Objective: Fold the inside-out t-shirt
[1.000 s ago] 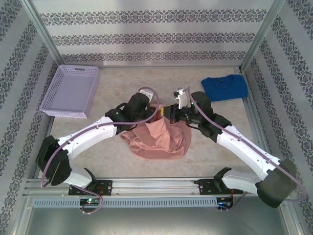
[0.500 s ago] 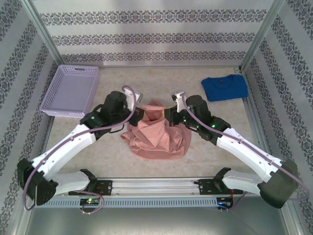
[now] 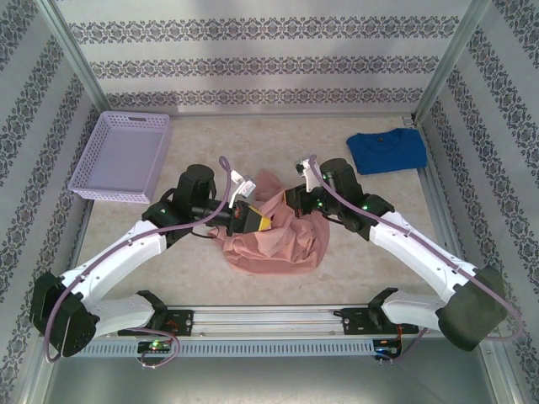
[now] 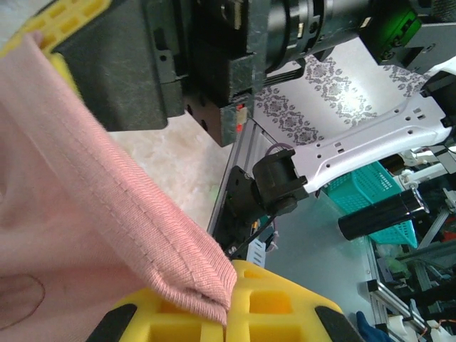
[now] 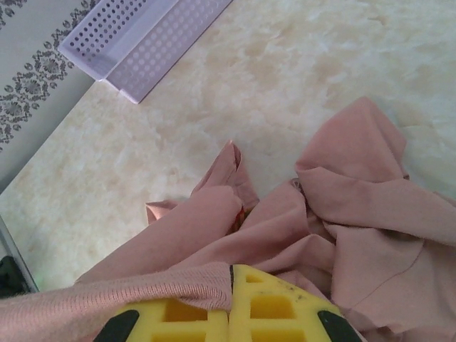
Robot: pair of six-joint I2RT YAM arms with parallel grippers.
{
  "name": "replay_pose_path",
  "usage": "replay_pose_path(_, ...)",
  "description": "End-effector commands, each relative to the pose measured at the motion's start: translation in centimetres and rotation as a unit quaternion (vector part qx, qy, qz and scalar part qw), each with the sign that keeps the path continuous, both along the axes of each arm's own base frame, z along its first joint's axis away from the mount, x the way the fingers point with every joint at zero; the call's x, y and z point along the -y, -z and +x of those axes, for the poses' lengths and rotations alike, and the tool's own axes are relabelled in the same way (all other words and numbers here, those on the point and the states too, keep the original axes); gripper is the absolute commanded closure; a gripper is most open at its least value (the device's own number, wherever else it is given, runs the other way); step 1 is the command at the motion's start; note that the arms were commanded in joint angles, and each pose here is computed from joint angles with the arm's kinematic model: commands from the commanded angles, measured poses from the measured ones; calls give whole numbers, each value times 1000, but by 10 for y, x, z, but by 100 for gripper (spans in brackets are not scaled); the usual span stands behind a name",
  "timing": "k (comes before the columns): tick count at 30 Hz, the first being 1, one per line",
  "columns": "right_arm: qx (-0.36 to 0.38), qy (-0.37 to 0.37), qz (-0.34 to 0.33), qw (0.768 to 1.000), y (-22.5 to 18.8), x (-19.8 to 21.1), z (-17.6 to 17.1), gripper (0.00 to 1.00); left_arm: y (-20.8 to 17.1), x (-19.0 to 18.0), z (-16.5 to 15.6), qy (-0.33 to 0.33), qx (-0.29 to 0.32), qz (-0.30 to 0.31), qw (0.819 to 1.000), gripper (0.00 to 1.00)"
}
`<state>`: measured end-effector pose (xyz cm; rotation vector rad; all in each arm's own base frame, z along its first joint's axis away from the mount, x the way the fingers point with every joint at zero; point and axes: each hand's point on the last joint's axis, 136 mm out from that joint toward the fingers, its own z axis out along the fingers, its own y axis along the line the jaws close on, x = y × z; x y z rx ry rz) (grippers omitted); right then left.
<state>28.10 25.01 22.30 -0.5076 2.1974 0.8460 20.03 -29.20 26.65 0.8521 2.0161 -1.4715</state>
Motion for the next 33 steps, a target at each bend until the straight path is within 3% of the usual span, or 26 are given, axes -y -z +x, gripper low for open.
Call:
replay_pose_path(1, -16, -27, -16, 999, 10, 3, -10, 100, -14, -3, 9, -21, 23, -17, 999, 100)
replay_pose_path(6, -6, -41, -45, 998, 8, 15, -28, 72, -9, -16, 36, -110, 36, 7, 993, 100)
replay_pose_path(12, 112, -89, -46, 989, -30, 12, -58, 60, -10, -18, 40, -118, 43, 1, 992, 100)
replay_pose_path(14, 138, -120, -26, 983, -39, -1, -69, 62, -13, -18, 40, -116, 47, -5, 992, 100)
replay_pose_path(19, 145, -178, 15, 973, -43, -31, -77, 77, -18, -17, 38, -108, 52, -14, 993, 100)
replay_pose_path(28, 127, -225, 45, 965, -23, -60, -71, 72, -19, -18, 35, -105, 50, -11, 993, 100)
replay_pose_path(33, 127, -223, 40, 966, -18, -63, -66, 86, -19, -18, 34, -105, 51, -11, 993, 100)
